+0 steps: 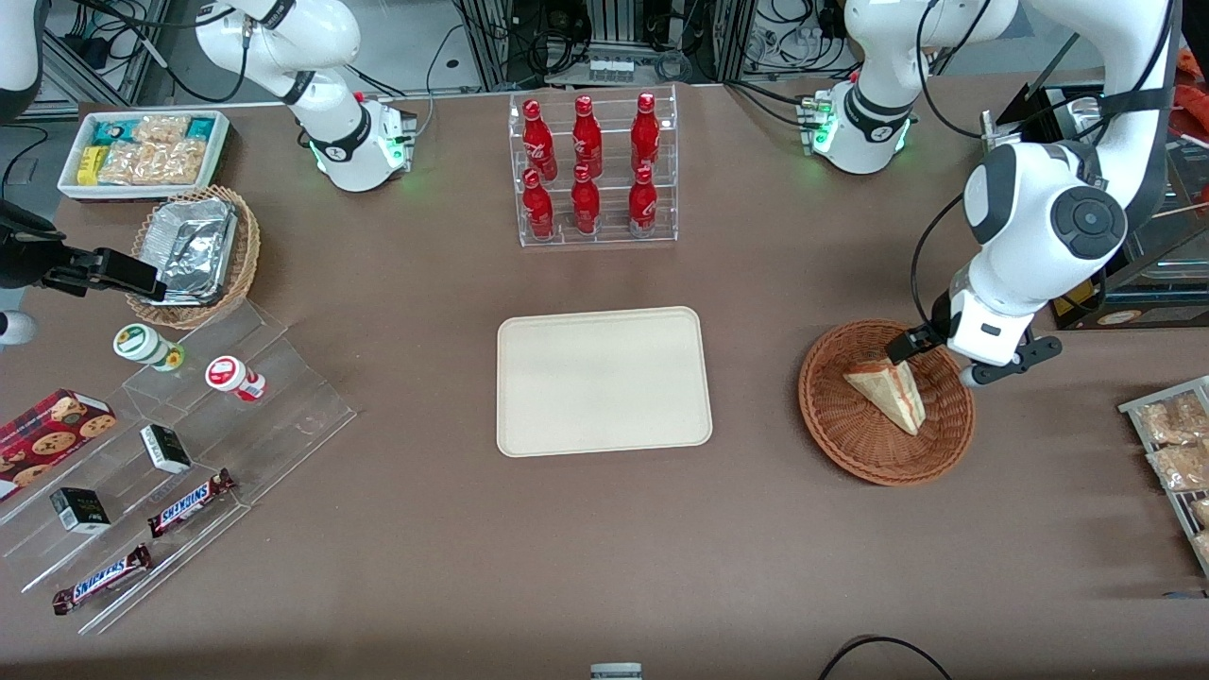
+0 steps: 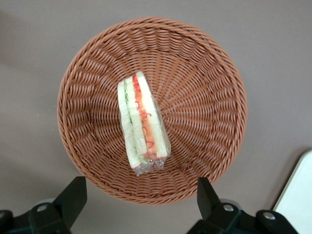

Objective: Place sandwich from basket to tray
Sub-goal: 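Lower the open left gripper around the wrapped sandwich and close it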

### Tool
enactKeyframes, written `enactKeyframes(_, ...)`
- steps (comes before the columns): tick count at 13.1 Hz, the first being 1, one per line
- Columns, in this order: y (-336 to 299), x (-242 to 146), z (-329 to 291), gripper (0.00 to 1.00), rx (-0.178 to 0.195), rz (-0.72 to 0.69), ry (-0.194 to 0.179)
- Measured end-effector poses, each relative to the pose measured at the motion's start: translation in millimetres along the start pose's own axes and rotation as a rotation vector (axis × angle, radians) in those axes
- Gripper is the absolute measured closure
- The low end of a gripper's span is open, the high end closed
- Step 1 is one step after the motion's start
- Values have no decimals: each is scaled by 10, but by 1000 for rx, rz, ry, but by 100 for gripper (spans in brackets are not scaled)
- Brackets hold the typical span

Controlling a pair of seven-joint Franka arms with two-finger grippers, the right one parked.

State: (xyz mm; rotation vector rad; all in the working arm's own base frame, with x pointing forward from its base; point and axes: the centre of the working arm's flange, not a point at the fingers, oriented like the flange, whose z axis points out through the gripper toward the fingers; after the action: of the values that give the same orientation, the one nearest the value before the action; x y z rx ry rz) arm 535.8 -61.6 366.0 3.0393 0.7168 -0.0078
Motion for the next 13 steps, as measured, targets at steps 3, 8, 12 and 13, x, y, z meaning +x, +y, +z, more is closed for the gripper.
enactKeyframes(3,15,26,142,0,-10,-191,10)
enactKeyframes(8,50,8,400,0,15,-240,-24)
enactKeyframes(12,59,32,529,0,14,-244,-23)
enactKeyframes(13,58,41,581,0,13,-246,-22)
